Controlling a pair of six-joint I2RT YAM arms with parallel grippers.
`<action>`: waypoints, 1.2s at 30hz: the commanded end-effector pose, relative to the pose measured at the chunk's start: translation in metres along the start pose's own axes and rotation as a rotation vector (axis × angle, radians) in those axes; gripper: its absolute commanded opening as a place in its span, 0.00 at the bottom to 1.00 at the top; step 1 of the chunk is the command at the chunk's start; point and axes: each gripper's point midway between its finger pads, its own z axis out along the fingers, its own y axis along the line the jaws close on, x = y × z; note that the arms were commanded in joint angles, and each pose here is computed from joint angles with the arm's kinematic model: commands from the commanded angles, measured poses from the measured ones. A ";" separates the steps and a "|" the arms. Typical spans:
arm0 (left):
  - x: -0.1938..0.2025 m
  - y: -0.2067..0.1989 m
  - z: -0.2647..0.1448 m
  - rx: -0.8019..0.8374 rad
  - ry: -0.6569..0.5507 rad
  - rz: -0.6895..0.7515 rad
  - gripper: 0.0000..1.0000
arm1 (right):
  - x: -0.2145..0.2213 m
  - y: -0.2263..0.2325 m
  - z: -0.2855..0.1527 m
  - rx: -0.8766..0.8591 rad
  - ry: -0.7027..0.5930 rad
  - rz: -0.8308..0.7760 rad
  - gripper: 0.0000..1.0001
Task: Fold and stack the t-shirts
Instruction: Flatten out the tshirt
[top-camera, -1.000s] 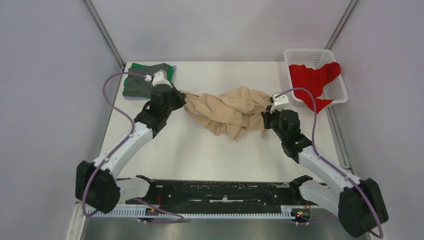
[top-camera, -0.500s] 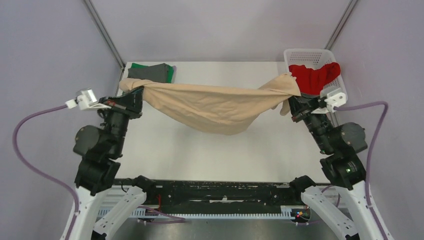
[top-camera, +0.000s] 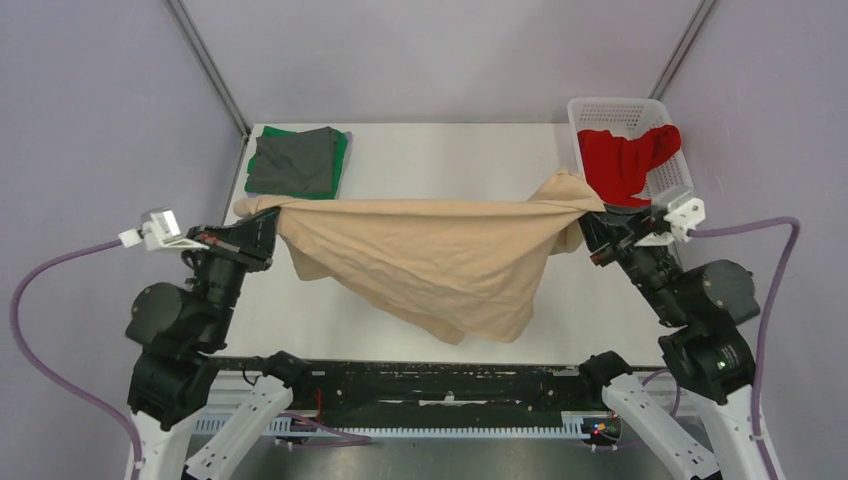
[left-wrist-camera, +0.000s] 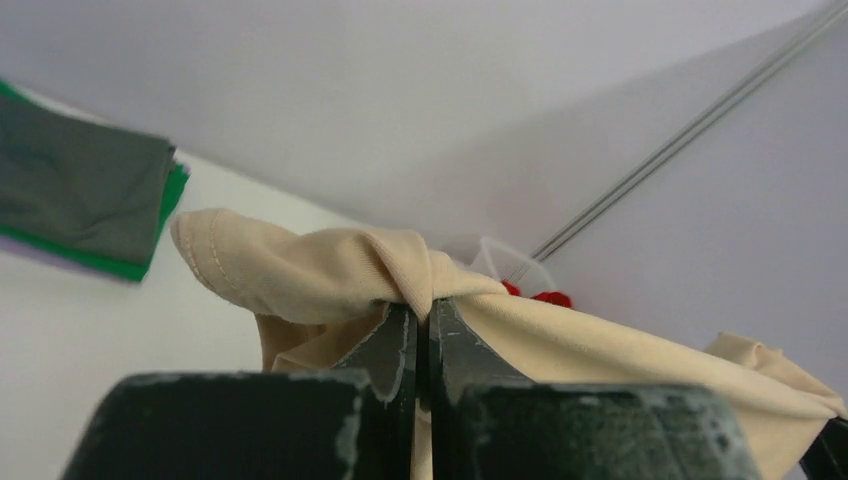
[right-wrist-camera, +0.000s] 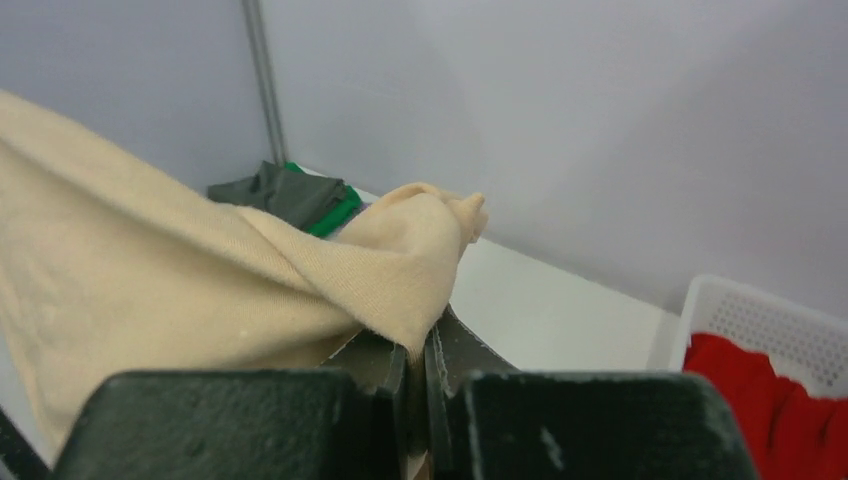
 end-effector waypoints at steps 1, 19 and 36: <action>0.080 0.074 0.022 -0.300 0.201 0.041 0.02 | 0.094 -0.048 0.017 0.270 0.248 0.069 0.00; 0.316 0.258 0.199 -0.774 0.741 0.389 0.02 | 0.401 -0.193 0.125 0.722 0.966 -0.123 0.02; 0.288 0.228 0.173 -0.649 0.699 0.243 1.00 | 0.349 -0.188 0.031 1.000 0.732 0.077 0.98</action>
